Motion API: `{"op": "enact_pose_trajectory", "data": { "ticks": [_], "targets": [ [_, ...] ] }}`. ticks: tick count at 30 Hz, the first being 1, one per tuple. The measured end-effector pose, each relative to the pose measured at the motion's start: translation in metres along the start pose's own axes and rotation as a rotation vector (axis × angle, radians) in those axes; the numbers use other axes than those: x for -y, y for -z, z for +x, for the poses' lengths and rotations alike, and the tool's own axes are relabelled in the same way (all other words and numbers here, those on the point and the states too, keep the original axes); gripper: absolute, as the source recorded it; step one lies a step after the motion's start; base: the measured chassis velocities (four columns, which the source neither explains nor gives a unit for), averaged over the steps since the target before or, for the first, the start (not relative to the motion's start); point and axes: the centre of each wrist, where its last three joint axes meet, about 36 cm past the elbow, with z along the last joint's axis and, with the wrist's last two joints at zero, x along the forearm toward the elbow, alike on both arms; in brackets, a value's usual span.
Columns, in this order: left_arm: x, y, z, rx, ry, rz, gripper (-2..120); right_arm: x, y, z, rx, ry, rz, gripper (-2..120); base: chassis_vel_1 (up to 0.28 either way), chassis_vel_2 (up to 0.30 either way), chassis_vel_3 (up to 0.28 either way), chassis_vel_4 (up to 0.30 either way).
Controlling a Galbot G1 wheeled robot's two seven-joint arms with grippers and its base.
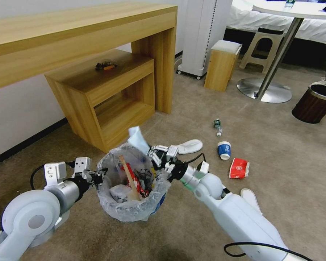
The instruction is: Pick up the trash bin and place the garbage on the floor into it.
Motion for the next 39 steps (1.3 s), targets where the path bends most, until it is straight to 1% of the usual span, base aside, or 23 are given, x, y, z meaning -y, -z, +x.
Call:
{"op": "enact_pose_trajectory", "data": {
  "ticks": [6,13,15,16,17,21,22,24,25,27,28,29,31,33,34,35,36,39],
  "targets": [
    [-0.001,0.001,0.001,0.001,0.0,-0.002,0,-0.003,-0.008,0.011,-0.04,0.039,0.002,0,0.0,0.0,0.0,0.0],
    [-0.001,0.001,0.001,0.003,-0.003,-0.003,0,-0.004,-0.011,0.024,-0.069,0.033,-0.001,0,0.0,0.0,0.0,0.0],
    [-0.001,0.001,0.001,0.004,-0.003,-0.003,0,-0.003,-0.011,0.026,-0.072,0.031,-0.002,7,0.0,0.0,0.0,0.0],
    [-0.001,0.001,0.001,0.004,-0.003,-0.003,0,-0.003,-0.011,0.026,-0.073,0.029,-0.001,13,0.0,0.0,0.0,0.0],
    [-0.001,0.001,0.001,0.004,-0.003,-0.003,0,-0.003,-0.011,0.026,-0.073,0.029,-0.001,13,0.0,0.0,0.0,0.0],
    [-0.002,0.001,0.001,0.005,-0.004,-0.004,0,-0.001,-0.009,0.027,-0.072,0.028,0.001,31,0.0,0.0,0.0,0.0],
    [-0.002,0.001,0.001,0.005,-0.004,-0.004,0,-0.001,-0.009,0.027,-0.072,0.028,0.001,31,0.0,0.0,0.0,0.0],
    [-0.002,0.001,0.001,0.006,-0.003,-0.004,0,-0.001,-0.008,0.026,-0.07,0.028,0.003,43,0.0,0.0,0.0,0.0],
    [-0.002,0.001,0.001,0.006,-0.003,-0.004,0,-0.001,-0.008,0.026,-0.07,0.028,0.003,43,0.0,0.0,0.0,0.0],
    [-0.002,0.001,0.001,0.006,-0.003,-0.005,0,0.0,-0.007,0.025,-0.069,0.029,0.003,51,0.0,0.0,0.0,0.0],
    [-0.002,0.001,0.001,0.006,-0.003,-0.005,0,0.0,-0.007,0.025,-0.069,0.029,0.003,51,0.0,0.0,0.0,0.0],
    [-0.002,0.001,0.001,0.006,-0.002,-0.005,0,0.0,-0.006,0.025,-0.068,0.029,0.004,54,0.0,0.0,0.0,0.0],
    [-0.002,0.001,0.001,0.006,-0.002,-0.004,0,0.002,-0.005,0.024,-0.066,0.029,0.007,68,0.0,0.0,0.0,0.0],
    [-0.002,0.001,0.001,0.006,-0.002,-0.004,0,0.002,-0.004,0.024,-0.066,0.03,0.007,70,0.0,0.0,0.0,0.0],
    [-0.002,0.001,0.002,0.007,-0.001,-0.004,0,0.002,-0.003,0.024,-0.065,0.031,0.008,77,0.0,0.0,0.0,0.0],
    [-0.002,0.001,0.002,0.007,-0.001,-0.005,0,0.002,-0.002,0.024,-0.065,0.031,0.009,82,0.0,0.0,0.0,0.0],
    [-0.002,0.001,0.002,0.007,-0.001,-0.005,0,0.002,-0.002,0.024,-0.065,0.031,0.009,82,0.0,0.0,0.0,0.0],
    [-0.002,0.001,0.002,0.009,0.0,-0.006,0,0.003,-0.001,0.023,-0.063,0.031,0.01,95,0.0,0.0,0.0,0.0]
  ]
}}
